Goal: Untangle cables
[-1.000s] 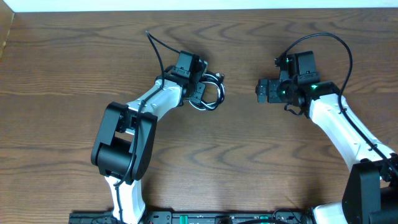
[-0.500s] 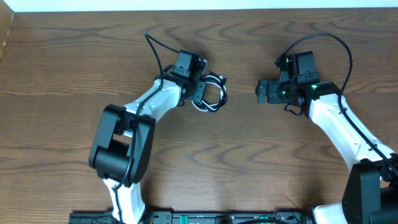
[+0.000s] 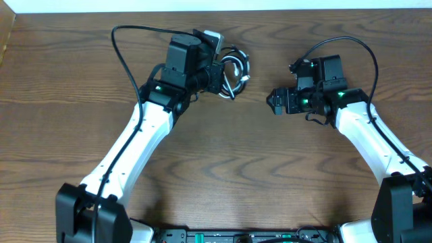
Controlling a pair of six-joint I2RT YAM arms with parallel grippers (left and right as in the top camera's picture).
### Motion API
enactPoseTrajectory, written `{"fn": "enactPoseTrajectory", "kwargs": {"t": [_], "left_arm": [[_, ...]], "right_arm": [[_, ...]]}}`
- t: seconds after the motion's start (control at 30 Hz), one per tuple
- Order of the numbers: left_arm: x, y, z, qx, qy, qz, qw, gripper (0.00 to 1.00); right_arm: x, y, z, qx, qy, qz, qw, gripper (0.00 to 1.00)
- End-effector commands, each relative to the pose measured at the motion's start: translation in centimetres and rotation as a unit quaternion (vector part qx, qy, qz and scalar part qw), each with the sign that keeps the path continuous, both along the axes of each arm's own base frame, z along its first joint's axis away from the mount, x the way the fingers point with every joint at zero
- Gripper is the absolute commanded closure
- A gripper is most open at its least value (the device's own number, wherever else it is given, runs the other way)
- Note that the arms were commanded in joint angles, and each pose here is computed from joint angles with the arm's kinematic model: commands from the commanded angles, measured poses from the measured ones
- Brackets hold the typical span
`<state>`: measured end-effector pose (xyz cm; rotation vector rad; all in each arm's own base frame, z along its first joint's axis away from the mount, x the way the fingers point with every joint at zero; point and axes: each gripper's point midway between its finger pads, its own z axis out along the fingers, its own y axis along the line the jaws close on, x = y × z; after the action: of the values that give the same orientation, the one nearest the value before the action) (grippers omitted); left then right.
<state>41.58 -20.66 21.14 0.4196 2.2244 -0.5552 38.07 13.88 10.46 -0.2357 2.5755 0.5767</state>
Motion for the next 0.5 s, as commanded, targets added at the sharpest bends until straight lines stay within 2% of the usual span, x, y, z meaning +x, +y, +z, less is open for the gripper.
{"fn": "enactPoseTrajectory", "kwargs": {"t": [0.0, 0.2, 0.37, 0.47], "left_arm": [[-1.1, -1.5, 1.7, -0.045, 0.010, -0.027, 0.999, 0.93], [-2.0, -2.6, 1.4, -0.043, 0.019, -0.040, 0.998, 0.93], [-2.7, -3.9, 1.3, -0.040, 0.018, -0.057, 0.997, 0.93], [-3.0, -4.3, 1.3, -0.040, 0.019, -0.062, 0.997, 0.93]], "right_arm": [[-0.7, 2.0, 0.7, 0.042, -0.011, 0.059, 0.997, 0.01], [-0.1, 3.4, 2.2, 0.077, -0.045, 0.091, 0.992, 0.01], [0.4, 4.3, 3.4, 0.093, -0.077, 0.118, 0.986, 0.10], [0.9, 4.4, 3.8, 0.090, -0.101, 0.129, 0.982, 0.19]]}}
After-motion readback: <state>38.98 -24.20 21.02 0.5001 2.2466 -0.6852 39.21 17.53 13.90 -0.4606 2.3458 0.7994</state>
